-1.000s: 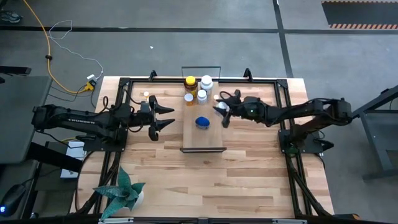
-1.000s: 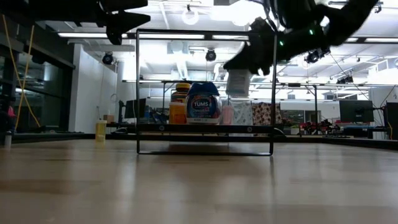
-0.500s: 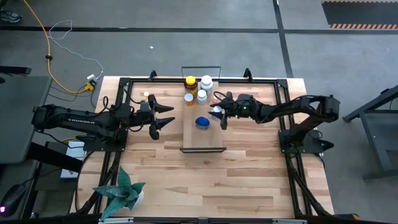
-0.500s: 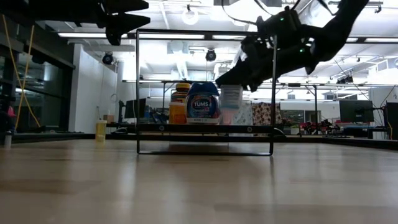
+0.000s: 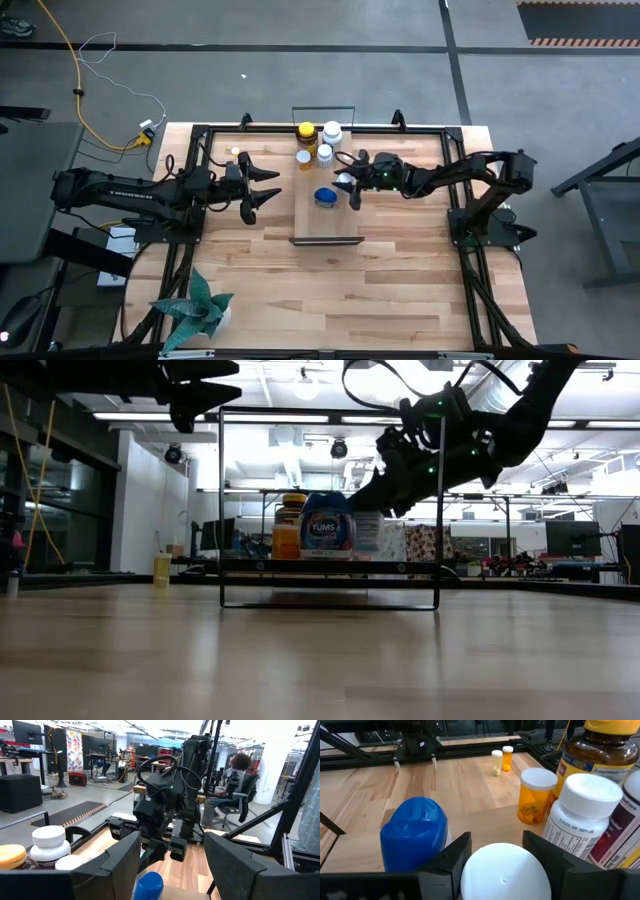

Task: Pick and place medicine bottles onto shelf by color
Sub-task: Adjust the white and blue medicine bottle on the shelf

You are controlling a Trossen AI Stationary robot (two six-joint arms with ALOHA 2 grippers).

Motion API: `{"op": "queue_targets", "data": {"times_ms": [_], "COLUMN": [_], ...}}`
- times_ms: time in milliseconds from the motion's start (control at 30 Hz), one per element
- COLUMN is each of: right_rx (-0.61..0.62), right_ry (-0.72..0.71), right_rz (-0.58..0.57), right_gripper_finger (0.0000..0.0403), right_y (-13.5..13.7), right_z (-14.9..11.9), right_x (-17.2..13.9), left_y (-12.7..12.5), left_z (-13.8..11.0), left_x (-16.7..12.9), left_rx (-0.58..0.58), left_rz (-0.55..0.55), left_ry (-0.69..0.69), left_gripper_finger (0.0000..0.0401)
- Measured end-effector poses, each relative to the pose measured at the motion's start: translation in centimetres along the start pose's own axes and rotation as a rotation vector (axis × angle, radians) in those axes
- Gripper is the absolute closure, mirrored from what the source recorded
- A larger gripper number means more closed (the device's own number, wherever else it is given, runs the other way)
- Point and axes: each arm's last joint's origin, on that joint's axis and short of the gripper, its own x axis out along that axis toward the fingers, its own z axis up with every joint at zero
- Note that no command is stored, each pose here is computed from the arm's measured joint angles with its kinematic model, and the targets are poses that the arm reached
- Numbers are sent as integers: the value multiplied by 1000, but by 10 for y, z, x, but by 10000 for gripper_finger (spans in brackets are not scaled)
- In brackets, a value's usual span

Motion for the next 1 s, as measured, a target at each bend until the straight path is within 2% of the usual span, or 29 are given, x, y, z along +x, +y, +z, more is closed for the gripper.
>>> {"op": "queue_targets", "data": {"times_ms": [200,333,500,1000], "right_rx": [-7,-38,-9,-41], "right_ry": [10,20,19,21], "right_rz": [-6,-73,-69,-70], "right_gripper_finger": [233,233,238,234], "right_y": [0,-2,-1,-2], "right_z": [-3,-4,-4,-4], "right_x": [2,2,2,2], "left_y": [0,0,0,0], "left_z": [0,0,0,0], "left_x": [0,0,0,0], "left_rx": [0,0,0,0], "left_rz": [0,0,-1,-1], "left_ry": [0,0,0,1], "left_gripper_finger": [192,192,192,192]}}
